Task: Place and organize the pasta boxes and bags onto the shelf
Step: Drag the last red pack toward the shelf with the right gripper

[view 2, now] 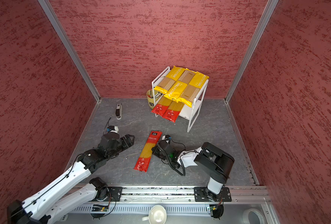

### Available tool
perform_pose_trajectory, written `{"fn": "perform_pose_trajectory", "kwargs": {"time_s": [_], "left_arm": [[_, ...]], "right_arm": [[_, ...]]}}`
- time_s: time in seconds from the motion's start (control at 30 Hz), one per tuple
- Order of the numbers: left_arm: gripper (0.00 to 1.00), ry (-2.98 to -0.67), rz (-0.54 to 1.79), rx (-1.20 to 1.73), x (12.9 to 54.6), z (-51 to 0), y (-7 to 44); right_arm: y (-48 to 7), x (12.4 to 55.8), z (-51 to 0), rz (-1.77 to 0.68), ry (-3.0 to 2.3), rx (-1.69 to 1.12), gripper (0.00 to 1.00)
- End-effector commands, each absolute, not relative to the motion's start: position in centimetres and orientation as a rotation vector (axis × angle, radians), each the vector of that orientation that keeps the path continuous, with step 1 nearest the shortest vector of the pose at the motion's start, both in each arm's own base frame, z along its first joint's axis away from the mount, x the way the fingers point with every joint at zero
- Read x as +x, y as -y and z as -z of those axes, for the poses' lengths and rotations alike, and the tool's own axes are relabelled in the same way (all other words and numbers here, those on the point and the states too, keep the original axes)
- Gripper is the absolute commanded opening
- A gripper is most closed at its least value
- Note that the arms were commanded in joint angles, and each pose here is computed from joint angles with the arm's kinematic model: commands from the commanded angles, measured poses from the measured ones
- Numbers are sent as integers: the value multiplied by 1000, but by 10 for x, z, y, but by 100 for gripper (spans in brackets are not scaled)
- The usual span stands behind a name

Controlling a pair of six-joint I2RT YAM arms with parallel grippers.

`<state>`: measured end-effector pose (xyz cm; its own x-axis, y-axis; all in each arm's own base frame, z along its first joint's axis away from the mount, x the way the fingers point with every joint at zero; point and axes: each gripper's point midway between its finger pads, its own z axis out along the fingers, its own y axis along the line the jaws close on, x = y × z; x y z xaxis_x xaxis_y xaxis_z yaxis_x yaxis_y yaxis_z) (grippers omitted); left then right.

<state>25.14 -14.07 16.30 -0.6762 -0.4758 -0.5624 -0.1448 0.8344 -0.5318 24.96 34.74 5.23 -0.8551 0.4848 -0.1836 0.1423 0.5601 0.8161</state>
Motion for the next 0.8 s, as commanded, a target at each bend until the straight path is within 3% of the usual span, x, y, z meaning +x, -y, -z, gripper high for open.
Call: {"fn": "perform_pose_trajectory", "kwargs": {"time_s": [0.0,0.13,0.37,0.47,0.53,0.63,0.77], "left_arm": [[85,-2223,609,-431,262,-173,162],[85,-2288,643,-394,256,-151,180],[84,-2309,663,-448,245,-134,172],[84,-2291,667,-491,243,-139,160],[84,-2281,706,-542,242,-143,148],[83,-2256,772,-614,243,-155,128],[82,-2221,744,-632,239,-177,102]], "right_arm": [[-336,254,-53,-1208,-2377,617,31],[-329,258,-47,-1206,-2359,678,48],[-365,280,-40,-1278,-2339,644,47],[-383,288,-46,-1396,-2276,648,37],[-393,293,-59,-1442,-2237,608,25],[-401,295,-92,-1517,-2156,513,11],[-399,290,-140,-1652,-2023,467,0]]}}
